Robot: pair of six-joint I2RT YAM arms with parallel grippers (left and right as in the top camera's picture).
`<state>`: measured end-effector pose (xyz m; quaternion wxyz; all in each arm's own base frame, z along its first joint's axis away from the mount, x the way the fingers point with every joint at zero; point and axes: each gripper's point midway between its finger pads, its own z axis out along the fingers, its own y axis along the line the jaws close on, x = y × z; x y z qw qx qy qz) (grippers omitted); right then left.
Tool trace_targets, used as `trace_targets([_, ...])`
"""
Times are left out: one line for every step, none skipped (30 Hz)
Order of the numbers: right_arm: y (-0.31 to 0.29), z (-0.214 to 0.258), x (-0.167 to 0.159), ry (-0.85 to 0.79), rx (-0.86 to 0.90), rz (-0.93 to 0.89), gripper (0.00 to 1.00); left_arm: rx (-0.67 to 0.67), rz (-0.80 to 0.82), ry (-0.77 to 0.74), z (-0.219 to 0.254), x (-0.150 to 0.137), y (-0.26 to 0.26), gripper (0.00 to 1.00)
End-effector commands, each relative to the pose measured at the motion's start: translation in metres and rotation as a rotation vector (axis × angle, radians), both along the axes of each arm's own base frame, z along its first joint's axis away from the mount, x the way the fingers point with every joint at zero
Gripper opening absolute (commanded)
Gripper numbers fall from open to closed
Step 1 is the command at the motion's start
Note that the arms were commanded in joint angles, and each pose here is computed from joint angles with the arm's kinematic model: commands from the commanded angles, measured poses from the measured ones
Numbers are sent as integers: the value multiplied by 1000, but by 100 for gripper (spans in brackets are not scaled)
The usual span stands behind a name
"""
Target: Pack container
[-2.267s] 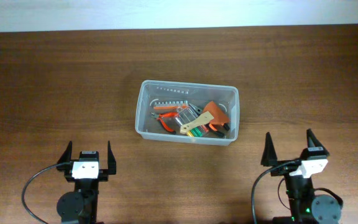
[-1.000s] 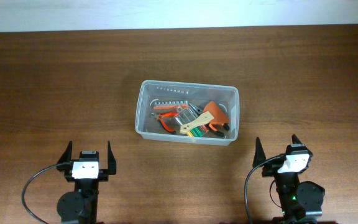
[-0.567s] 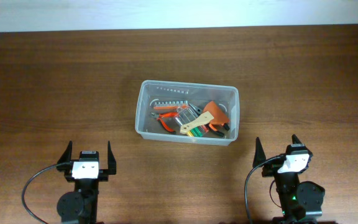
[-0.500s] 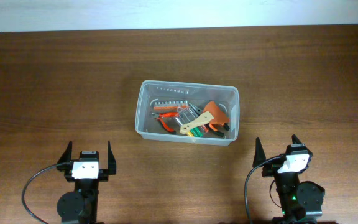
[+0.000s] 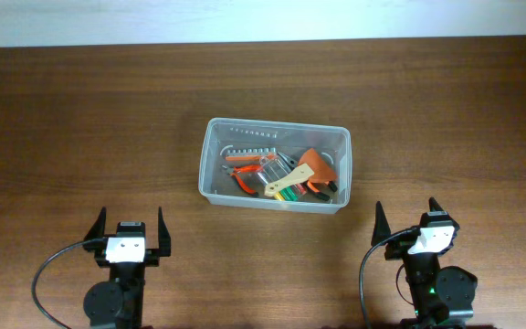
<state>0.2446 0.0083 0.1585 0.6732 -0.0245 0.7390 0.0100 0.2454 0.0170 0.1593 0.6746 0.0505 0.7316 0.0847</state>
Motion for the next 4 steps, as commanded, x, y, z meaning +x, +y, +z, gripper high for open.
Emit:
trace_targets([1,-2,0,-4,5,5,99,-9,13,-1,-2,0,3,99])
trace_targets([1,-2,0,-4,5,5,99,-9,13,-1,-2,0,3,99])
trace_targets([1,-2,0,-4,5,5,99,-9,13,-1,-2,0,3,99])
trace_targets([1,-2,0,-4,5,5,99,-9,13,-1,-2,0,3,99])
